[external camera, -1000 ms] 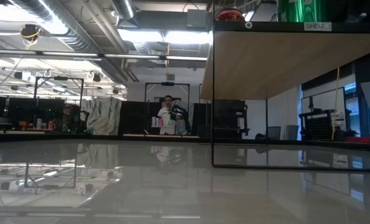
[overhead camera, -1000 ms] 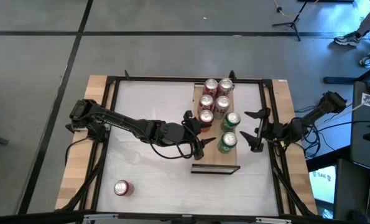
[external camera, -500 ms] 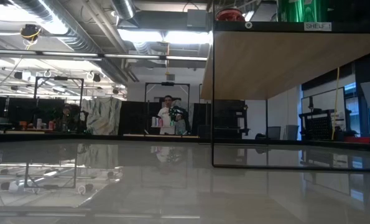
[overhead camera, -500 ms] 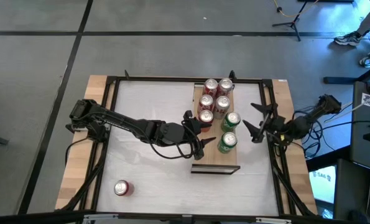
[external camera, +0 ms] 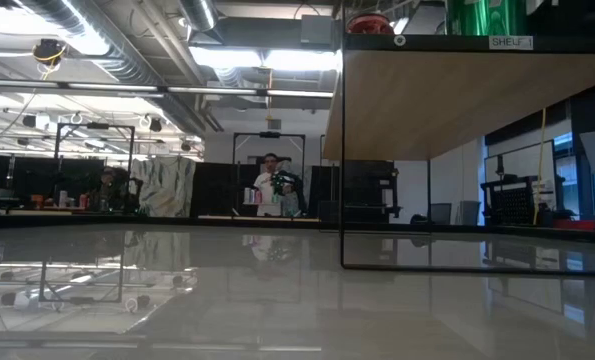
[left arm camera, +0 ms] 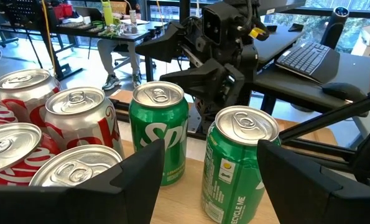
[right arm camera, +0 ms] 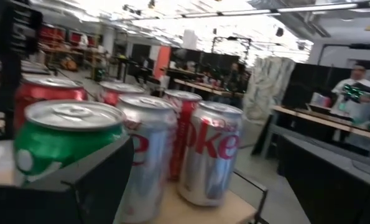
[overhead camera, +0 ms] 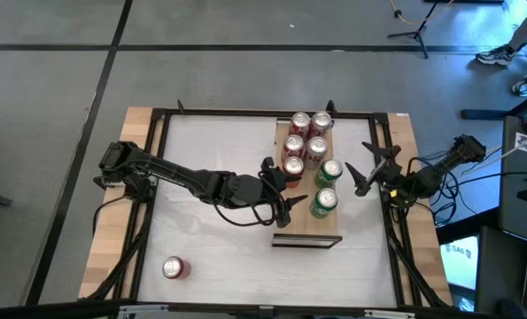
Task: Place canned beverage on shelf
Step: Adjust the green soda can on the shelf, then put the red black soda can on the shelf aligned with the other red black soda can
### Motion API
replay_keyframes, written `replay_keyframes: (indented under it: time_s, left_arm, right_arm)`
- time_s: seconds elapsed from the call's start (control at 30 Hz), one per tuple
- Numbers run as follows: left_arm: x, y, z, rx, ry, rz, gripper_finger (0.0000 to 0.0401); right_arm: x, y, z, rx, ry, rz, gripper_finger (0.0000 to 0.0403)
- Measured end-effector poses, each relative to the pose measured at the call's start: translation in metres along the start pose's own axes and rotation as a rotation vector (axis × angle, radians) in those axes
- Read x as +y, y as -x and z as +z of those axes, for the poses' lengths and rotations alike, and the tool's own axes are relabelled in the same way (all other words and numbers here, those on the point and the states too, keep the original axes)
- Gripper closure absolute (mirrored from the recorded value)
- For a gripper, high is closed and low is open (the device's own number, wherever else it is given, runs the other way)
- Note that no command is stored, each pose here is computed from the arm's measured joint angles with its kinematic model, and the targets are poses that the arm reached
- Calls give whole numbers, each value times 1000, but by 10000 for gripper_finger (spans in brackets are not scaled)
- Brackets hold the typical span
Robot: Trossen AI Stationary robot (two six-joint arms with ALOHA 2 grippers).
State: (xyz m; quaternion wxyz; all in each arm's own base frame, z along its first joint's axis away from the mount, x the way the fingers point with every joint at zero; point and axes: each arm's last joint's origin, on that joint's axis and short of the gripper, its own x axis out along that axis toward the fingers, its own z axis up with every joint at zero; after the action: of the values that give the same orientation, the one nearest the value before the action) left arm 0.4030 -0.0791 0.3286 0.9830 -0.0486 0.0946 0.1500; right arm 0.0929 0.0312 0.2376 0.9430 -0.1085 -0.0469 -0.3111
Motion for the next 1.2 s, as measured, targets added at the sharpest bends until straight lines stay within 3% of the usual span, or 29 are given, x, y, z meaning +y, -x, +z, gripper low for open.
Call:
replay_keyframes:
  time_s: [0.5,0.8,1.2]
  left_arm:
    - [0,0,0,0,1,0,154]
    - [0,0,0,0,2,0,154]
    - [0,0,0,-1,26,0,154]
  right_arm:
    - [6,1,-16,96,25,-24,15]
    - [13,2,-23,88,2,124,15]
    - [17,4,-35,150,-12,186,15]
